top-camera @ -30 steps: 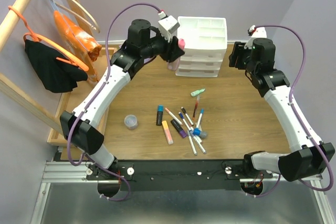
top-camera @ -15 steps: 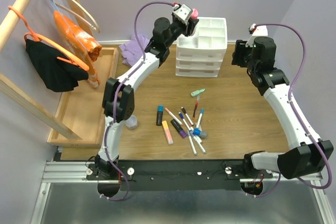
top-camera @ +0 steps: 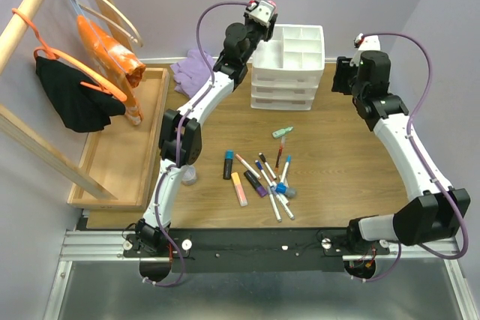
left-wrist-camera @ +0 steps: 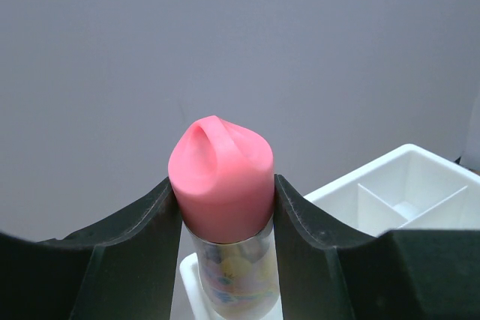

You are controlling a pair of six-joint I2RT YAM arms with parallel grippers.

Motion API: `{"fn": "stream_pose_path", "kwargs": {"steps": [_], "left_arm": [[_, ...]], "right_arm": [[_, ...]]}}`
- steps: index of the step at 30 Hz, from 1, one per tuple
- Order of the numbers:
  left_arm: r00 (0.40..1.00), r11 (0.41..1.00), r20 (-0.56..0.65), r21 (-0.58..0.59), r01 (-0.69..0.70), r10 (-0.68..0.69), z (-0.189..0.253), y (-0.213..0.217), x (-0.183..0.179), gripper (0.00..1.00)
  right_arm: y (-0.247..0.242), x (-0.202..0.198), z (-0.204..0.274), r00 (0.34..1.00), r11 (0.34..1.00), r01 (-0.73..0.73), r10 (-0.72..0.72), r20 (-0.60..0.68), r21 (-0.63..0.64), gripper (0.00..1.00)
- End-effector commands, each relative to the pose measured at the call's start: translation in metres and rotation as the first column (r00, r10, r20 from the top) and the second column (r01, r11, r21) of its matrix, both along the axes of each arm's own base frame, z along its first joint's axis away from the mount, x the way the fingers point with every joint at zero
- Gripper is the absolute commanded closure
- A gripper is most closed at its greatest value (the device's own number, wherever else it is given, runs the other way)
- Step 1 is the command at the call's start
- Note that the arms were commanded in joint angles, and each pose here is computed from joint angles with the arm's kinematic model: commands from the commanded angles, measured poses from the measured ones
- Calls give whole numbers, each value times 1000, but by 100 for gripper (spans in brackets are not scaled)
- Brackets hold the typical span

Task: Sort the stationery into containers
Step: Place the stationery in the storage box, then pick up the stationery from the center of the board.

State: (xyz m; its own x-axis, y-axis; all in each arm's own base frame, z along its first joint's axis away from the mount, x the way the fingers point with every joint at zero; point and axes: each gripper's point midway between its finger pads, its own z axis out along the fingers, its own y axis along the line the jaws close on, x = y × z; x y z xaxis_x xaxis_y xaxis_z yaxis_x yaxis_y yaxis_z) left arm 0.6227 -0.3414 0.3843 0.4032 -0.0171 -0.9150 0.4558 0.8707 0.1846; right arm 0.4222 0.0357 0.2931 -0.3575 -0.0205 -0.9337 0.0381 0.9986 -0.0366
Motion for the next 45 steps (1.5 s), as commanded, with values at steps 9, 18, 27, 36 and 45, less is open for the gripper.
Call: {"fn": "stream_pose_path", "kwargs": {"steps": [9, 18, 27, 36, 45], "left_arm": [[993, 994, -39, 23, -111, 112, -19, 23, 17, 100], [986, 989, -72, 35, -147, 149, -36, 29, 16, 68], [989, 989, -14, -10, -150, 149, -6, 30, 2, 38], [995, 995, 63, -68, -70, 74, 70, 22, -45, 18], [986, 983, -50, 99, -155, 160, 69, 81, -135, 10]], "right_arm": [[5, 18, -7, 1000, 1000, -12, 12, -4, 17, 34], [4, 12, -13, 1000, 1000, -13, 13, -18, 17, 34], [5, 9, -10, 1000, 1000, -19, 19, -11, 21, 33], [6, 4, -7, 1000, 999, -26, 26, -1, 33, 33], [4, -10, -1, 999, 999, -30, 29, 24, 33, 33]]}}
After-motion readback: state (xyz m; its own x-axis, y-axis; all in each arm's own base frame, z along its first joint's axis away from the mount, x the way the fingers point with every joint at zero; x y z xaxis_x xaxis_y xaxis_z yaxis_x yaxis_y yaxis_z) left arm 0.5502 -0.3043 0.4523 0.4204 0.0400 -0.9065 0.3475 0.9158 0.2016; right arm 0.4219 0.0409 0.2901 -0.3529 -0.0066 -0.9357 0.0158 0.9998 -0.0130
